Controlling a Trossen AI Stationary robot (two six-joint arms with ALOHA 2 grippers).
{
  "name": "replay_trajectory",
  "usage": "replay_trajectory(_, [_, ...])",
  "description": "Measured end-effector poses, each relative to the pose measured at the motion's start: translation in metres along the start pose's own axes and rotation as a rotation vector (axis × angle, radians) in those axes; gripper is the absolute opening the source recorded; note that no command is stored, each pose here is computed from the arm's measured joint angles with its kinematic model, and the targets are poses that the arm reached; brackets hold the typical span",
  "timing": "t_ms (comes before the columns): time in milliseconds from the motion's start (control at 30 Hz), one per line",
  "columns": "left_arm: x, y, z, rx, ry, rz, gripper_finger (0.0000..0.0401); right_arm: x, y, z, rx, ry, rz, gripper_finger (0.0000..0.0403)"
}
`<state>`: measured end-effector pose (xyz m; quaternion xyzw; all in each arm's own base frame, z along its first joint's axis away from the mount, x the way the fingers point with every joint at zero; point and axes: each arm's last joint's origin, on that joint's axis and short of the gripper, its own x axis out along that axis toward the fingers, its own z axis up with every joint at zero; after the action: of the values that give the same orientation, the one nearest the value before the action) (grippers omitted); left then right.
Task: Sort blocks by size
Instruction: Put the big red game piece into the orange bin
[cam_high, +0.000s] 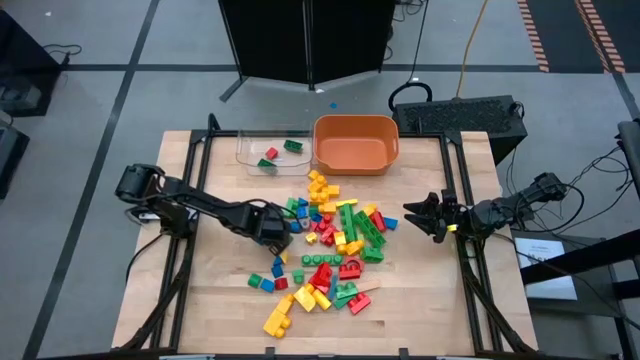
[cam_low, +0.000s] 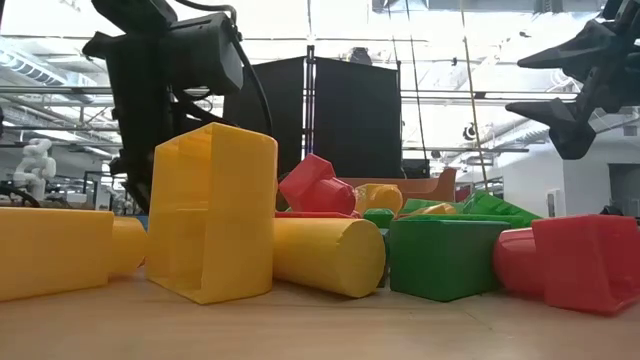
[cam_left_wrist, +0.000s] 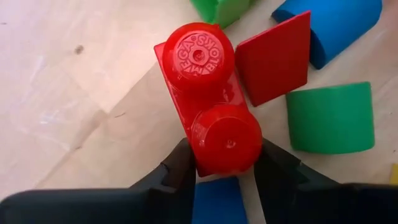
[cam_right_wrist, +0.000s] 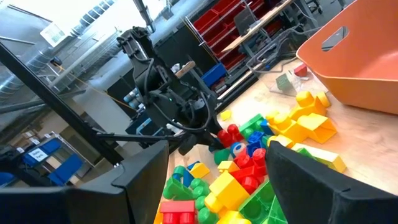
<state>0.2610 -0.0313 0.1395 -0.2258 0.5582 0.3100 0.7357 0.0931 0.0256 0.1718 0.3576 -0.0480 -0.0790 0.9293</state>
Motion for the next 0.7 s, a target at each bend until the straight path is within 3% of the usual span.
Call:
replay_trajectory(367, [-0.045, 0.007, 0.019, -0.124, -0.145, -0.126, 0.0120, 0.000, 0.000, 0.000, -0.019, 0.003, -0.003, 0.0260])
replay_trajectory(533, [-0.076, 0.012, 0.054, -0.138, -0.376, -0.145, 0.0120, 0.000, 0.000, 0.000, -0.023, 0.004, -0.004, 0.0260])
replay_trajectory(700, [-0.099, 0.019, 0.108, -0.108, -0.676, -0.212, 0.0120, 0.000, 0.000, 0.000, -0.036, 0.004, -0.004, 0.0260])
